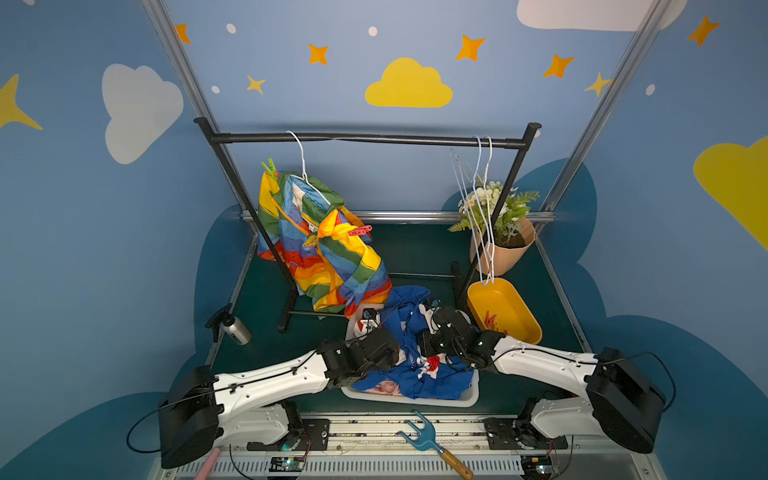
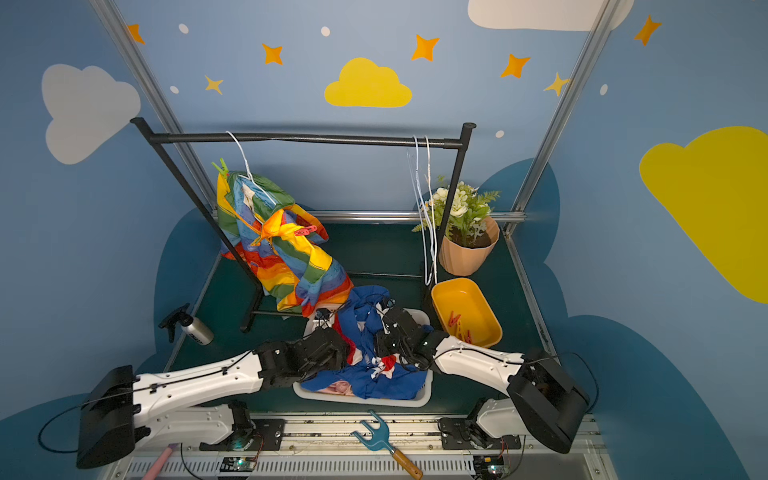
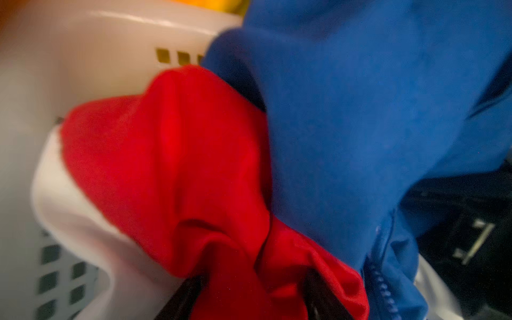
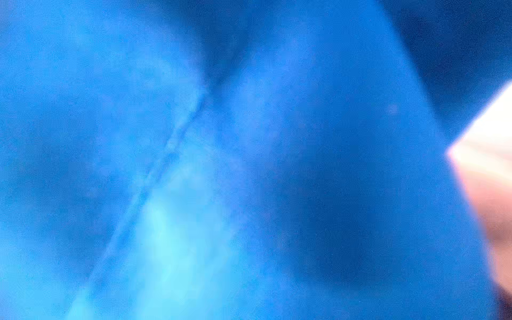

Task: Remove the clothespins securing jackets to the hanger
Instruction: Place the jacket in the basket.

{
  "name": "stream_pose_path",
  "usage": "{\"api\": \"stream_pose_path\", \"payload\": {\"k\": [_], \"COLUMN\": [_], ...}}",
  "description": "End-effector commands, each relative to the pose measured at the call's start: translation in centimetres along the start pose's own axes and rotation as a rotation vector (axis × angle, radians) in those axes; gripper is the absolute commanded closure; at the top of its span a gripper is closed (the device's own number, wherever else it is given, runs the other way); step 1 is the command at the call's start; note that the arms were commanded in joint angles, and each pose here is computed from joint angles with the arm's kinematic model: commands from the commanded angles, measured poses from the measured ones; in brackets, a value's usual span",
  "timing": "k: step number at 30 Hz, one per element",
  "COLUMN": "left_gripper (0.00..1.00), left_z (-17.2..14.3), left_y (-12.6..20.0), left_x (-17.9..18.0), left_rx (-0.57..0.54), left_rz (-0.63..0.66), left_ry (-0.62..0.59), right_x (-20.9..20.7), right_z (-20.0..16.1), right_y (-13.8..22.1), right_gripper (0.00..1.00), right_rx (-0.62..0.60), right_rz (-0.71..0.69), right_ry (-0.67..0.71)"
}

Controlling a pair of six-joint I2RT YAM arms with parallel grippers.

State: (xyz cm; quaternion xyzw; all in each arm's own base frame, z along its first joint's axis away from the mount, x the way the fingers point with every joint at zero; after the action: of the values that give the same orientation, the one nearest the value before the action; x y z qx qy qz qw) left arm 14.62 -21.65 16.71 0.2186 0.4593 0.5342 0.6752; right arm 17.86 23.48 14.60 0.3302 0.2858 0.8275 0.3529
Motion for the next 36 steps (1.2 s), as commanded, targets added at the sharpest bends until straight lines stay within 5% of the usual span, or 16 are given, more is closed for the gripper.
{"api": "stream_pose_path", "payload": {"k": [1,8,17,28,36], "left_gripper": [0.44,0.44,0.42,0.38,0.38], "left_z": [-1.2,-2.6,-4.0,-3.5,-3.1], "left_y": [-1.5,-6.4,-9.8,-8.3,-8.7], "left_x": [-1.9,-0.3,2.6,4.1,3.4], "left_rx": [0.088,0.116,0.184,0.159,0.165], "left_rz": [-0.091,0.102,0.177,0.254,0.270], "left_ry": [0.026,0.052,0.102,0.099,0.062], "right_x": [-2.1,-2.4,-0.8,2.0,0.4], "right_z": [-3.0,-3.6,-3.4,-0.6,-2.2], "right_y": [0.2,-1.0,-2.8,4.2,9.6], "right_gripper": [0.88,0.89,0.87,0.25,0.24], "right_rx": [0.131,0.197,0.208,0.081,0.123], "right_rz": [-0.111,-0.120,-0.107,-0.074,-0.158], "right_ry": [-0.033,-0.047,-0.028,0.126,0.086]}}
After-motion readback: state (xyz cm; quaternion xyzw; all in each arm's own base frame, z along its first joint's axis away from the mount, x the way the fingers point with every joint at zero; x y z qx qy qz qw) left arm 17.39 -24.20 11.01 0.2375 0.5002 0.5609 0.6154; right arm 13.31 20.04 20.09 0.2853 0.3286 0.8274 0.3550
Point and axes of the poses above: each gripper's point midway between its finger pads, its own y axis back along the fingers, its own x axis along the line the jaws close on, z = x × y, the point moved 9 cm from there along y, back along the fingers, and after that the axes turned 6 degrees about y, right-handed, at the moved point
